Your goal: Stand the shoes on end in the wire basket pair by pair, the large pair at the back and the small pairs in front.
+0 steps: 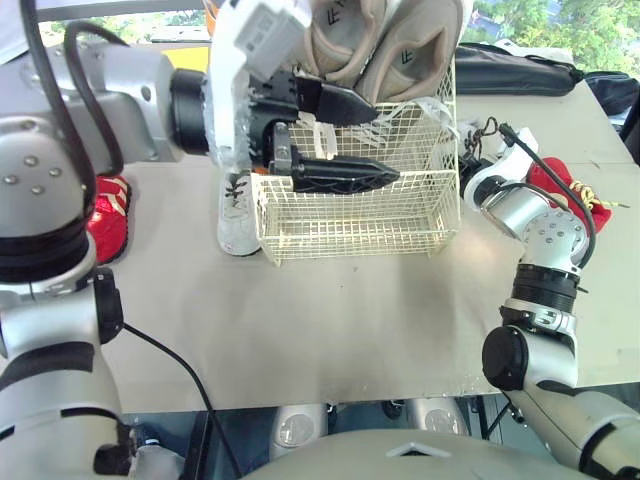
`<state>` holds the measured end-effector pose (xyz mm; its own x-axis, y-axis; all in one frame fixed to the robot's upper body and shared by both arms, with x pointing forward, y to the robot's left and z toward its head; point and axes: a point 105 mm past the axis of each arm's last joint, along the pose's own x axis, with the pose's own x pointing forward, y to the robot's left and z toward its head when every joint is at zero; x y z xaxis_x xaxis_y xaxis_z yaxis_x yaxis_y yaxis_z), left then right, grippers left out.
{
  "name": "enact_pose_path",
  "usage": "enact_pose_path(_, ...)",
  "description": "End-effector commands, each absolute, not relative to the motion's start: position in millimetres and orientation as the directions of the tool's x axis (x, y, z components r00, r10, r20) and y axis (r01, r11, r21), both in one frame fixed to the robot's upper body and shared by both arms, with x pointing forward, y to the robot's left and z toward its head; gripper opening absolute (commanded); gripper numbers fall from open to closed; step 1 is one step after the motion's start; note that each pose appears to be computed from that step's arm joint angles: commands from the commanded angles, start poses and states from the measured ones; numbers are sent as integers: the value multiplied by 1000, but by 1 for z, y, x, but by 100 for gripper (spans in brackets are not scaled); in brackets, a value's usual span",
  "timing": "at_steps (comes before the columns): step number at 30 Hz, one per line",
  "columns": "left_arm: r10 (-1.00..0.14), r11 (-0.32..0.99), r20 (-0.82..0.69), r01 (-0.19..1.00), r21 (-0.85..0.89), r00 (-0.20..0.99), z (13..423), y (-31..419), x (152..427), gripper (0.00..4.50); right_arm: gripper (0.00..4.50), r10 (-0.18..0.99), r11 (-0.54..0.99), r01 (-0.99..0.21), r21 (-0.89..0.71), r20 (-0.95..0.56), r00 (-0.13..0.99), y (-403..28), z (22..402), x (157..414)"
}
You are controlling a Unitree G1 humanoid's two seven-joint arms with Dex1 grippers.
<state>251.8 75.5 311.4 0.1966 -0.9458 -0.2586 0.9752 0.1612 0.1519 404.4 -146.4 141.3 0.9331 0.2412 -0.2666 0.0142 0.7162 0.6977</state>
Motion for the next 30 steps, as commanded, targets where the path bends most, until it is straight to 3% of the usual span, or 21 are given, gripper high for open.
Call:
enact_pose_path(1,-959,140,-216,969,203,184,317,80,247,450,10,342,684,-101,722,-196,919,-129,161,399)
enact_pose_path(11,-967,122,-195,972,198,162,316,70,242,450,4,206,850,-103,516,-146,968,-168,179,379)
enact_pose_path(19,-981,140,-108,972,188,163,318,63,243,450,4,53,999,-52,10,-46,998,-212,210,331)
enact_pose_path(25,-980,201,15,971,132,200,318,63,254,450,4,178,974,-151,-170,157,971,-208,253,287)
enact_pose_path(30,-973,214,87,977,15,212,317,60,261,450,4,402,915,-367,-170,288,869,-177,280,252)
